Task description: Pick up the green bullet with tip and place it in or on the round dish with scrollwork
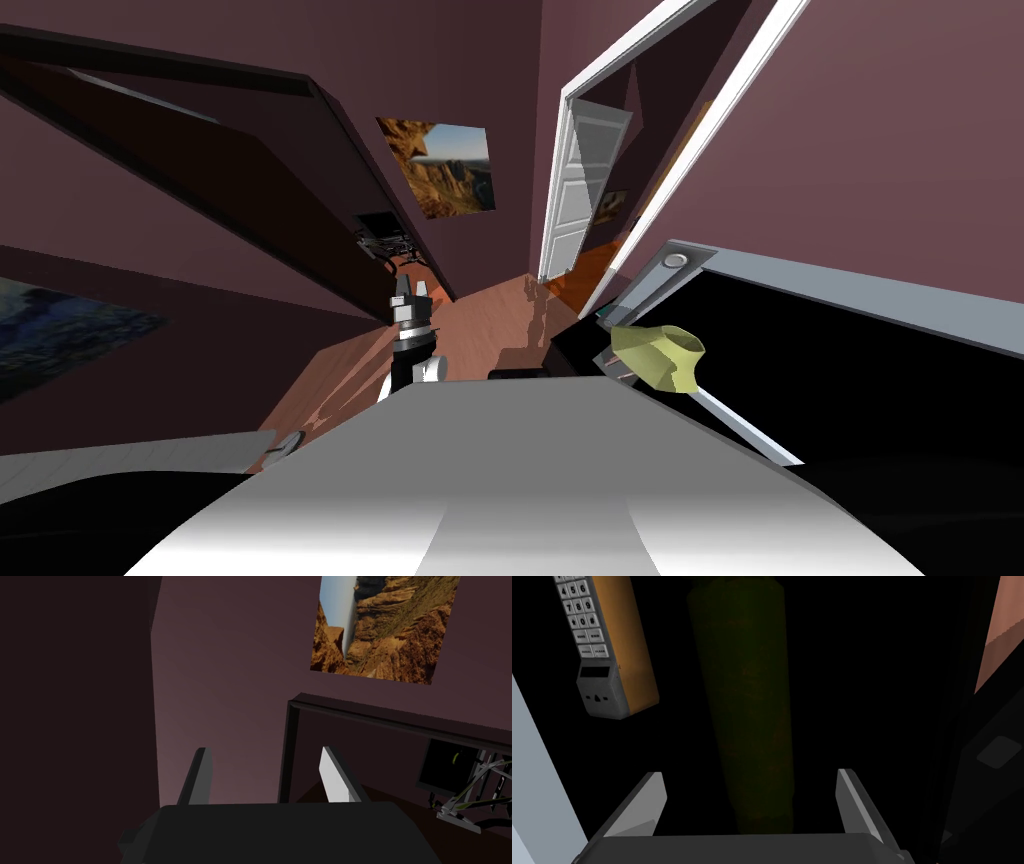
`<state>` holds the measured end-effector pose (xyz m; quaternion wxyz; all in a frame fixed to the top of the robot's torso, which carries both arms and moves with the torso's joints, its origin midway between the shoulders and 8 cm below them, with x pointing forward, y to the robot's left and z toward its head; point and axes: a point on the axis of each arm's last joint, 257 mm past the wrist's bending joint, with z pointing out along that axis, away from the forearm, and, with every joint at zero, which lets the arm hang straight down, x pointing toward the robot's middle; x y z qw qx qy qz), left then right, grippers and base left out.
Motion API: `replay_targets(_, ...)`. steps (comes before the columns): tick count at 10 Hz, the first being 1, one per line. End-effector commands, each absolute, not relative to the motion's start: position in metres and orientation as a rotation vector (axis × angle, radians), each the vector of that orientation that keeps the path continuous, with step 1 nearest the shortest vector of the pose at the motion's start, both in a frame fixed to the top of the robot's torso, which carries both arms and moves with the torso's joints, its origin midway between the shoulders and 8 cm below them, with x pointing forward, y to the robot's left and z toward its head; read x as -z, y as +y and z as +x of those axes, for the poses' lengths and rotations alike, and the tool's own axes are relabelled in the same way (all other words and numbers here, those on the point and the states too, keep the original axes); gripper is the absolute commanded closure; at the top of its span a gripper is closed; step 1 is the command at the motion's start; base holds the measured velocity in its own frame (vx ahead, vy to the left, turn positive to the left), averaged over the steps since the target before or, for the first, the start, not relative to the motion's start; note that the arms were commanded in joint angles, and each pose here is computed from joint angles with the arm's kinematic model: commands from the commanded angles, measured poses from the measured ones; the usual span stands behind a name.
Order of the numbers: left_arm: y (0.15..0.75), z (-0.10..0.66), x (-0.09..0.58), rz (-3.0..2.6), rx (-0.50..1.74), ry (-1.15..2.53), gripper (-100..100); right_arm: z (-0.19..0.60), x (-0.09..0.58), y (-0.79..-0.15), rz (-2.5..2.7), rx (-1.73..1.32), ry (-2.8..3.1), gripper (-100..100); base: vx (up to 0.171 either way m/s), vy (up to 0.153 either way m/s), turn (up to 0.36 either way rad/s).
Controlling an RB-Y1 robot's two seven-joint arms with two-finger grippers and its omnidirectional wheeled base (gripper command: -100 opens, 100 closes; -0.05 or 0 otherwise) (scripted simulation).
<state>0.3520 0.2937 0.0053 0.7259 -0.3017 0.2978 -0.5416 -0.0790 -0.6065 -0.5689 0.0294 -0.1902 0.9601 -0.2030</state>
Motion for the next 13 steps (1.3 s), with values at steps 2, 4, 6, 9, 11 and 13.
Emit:
replay_targets(2, 0.294, 0.352, -0.005, -0.665, 1.194, 0.657, 0, -0.077, 0.585, -0.588, -0.568, 0.626, 2.969, -100, -0.042, -0.045, 0.141)
replay_targets(4, 0.294, 0.352, -0.005, -0.666, 1.194, 0.657, 0, -0.076, 0.585, -0.588, -0.565, 0.627, 2.969, -100, -0.015, -0.016, 0.050)
replay_targets(6, 0.294, 0.352, -0.005, -0.666, 1.194, 0.657, 0, -0.076, 0.585, -0.587, -0.566, 0.626, 2.969, 100, 0.000, 0.000, 0.000)
replay_targets(9, 0.294, 0.352, -0.005, -0.666, 1.194, 0.657, 0, -0.076, 0.585, -0.588, -0.568, 0.627, 2.969, 100, 0.000, 0.000, 0.000)
replay_targets(11, 0.294, 0.352, -0.005, -0.666, 1.194, 0.657, 0, -0.077, 0.585, -0.588, -0.568, 0.626, 2.969, 100, 0.006, 0.006, -0.028)
replay_targets(13, 0.294, 0.352, -0.005, -0.666, 1.194, 0.657, 0, -0.078, 0.578, -0.597, -0.576, 0.628, 2.966, 100, 0.024, 0.026, -0.080)
